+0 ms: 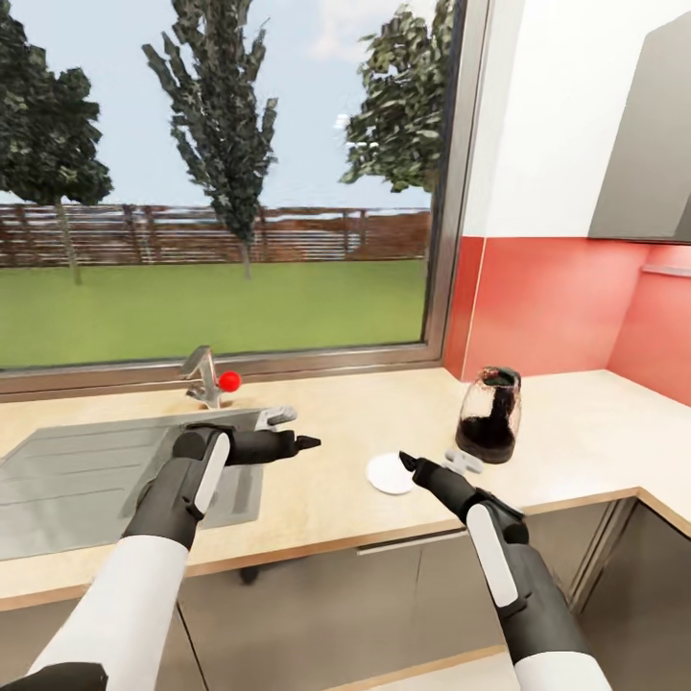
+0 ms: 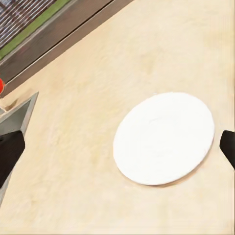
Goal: Set up a coffee station on the kitchen countertop: keep the coffee maker on the countertop, move the bottle of coffee from the kitchen shelf to the counter next to the coffee maker, place a paper coffee filter on top of the coffee maker, put the saucer next to the coffee maker with the coffee cup on the saucer, and place the electric kettle next to the coffee maker.
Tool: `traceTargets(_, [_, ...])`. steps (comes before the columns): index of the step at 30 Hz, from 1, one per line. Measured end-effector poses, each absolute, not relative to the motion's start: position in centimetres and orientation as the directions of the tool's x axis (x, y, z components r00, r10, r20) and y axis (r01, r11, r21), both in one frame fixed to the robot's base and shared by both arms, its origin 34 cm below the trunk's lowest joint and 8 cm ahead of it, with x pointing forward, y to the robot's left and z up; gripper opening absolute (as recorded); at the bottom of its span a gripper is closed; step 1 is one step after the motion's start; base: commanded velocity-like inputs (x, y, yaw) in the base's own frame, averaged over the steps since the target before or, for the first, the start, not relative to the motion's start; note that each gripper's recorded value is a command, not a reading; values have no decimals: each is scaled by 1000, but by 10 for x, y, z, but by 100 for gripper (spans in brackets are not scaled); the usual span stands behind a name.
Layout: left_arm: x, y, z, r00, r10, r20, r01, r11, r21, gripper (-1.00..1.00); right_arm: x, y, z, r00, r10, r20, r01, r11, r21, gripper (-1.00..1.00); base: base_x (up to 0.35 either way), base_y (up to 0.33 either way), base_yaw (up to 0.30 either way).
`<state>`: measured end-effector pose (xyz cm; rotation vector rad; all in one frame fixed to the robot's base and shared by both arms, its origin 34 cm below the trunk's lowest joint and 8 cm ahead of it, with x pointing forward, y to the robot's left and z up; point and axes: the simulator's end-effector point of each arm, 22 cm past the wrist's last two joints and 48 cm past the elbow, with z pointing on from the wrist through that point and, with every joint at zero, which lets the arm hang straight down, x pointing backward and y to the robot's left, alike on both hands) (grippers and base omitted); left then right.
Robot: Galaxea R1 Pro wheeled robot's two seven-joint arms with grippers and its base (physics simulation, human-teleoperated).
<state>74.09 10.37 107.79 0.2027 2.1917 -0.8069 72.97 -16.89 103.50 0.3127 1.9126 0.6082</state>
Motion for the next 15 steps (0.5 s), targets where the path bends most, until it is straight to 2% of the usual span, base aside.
traceTargets(7, [738, 105, 1068, -700, -108, -706, 373, 788, -490, 100, 724, -164, 997, -476, 481, -736, -20, 831, 556, 100, 288, -131, 0])
traceTargets(15, [729, 114, 1015, -772, -100, -628, 287, 827, -485, 100, 722, -164, 988, -493, 521, -697, -2, 800, 599, 100, 94, -15, 0])
